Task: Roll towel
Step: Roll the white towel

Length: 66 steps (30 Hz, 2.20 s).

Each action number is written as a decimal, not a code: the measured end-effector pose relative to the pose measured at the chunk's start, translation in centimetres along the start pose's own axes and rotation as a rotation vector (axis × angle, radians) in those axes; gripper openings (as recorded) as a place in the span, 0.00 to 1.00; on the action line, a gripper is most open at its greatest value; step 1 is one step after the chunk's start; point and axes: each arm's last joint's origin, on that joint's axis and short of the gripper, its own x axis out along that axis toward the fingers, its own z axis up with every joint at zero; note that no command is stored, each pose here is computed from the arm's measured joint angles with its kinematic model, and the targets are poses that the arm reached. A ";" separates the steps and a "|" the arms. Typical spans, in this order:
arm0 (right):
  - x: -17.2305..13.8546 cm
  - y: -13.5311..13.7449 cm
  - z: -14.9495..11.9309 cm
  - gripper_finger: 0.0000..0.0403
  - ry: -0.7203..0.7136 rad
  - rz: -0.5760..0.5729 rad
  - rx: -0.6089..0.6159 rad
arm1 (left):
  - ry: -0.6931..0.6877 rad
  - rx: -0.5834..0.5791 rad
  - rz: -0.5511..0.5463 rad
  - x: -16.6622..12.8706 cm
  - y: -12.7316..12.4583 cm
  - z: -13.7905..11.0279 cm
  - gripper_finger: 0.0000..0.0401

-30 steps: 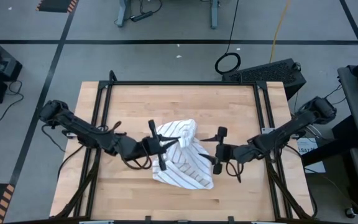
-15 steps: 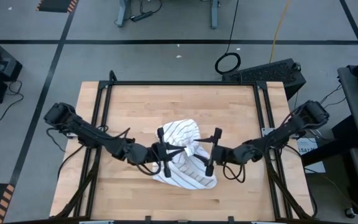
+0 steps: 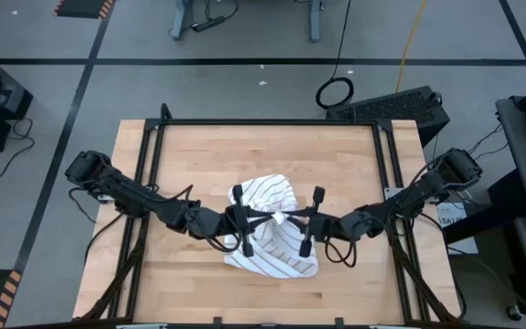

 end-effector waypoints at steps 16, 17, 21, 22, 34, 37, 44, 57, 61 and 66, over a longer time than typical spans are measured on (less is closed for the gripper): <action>-2.0 -3.0 1.8 0.01 0.079 -0.131 -0.046 | 0.546 -0.072 0.030 -1.2 -1.5 -6.9 0.40; -2.2 -3.2 2.0 0.01 0.082 -0.130 -0.050 | 0.569 -0.070 0.032 -1.1 -1.8 -7.6 0.41; -2.8 -3.8 2.2 0.01 0.103 -0.122 -0.070 | 0.619 -0.037 0.019 -0.5 -3.6 -10.0 0.43; -2.9 -4.0 2.3 0.01 0.105 -0.121 -0.074 | 0.615 -0.038 0.017 -0.2 -3.9 -10.4 0.43; -6.1 -8.4 6.0 0.01 -0.041 -0.195 -0.137 | 0.587 -0.080 0.006 1.1 -4.3 -11.4 0.43; -7.3 -9.8 6.8 0.01 -0.078 -0.221 -0.147 | 0.625 -0.086 -0.048 0.9 -4.5 -11.6 0.43; -9.1 -11.7 7.5 0.01 -0.106 -0.235 -0.109 | 0.744 -0.115 -0.050 -0.6 -4.8 -13.2 0.43; -9.1 -11.2 6.1 0.01 -0.009 -0.168 -0.049 | 0.791 -0.149 -0.131 -3.8 -6.5 -15.8 0.43; -9.1 -11.1 5.8 0.01 0.009 -0.155 -0.034 | 0.626 -0.079 -0.193 -3.6 -7.7 -14.6 0.42; -9.1 -10.8 5.2 0.01 0.055 -0.135 -0.022 | 0.493 -0.010 -0.236 -3.1 -8.2 -13.6 0.28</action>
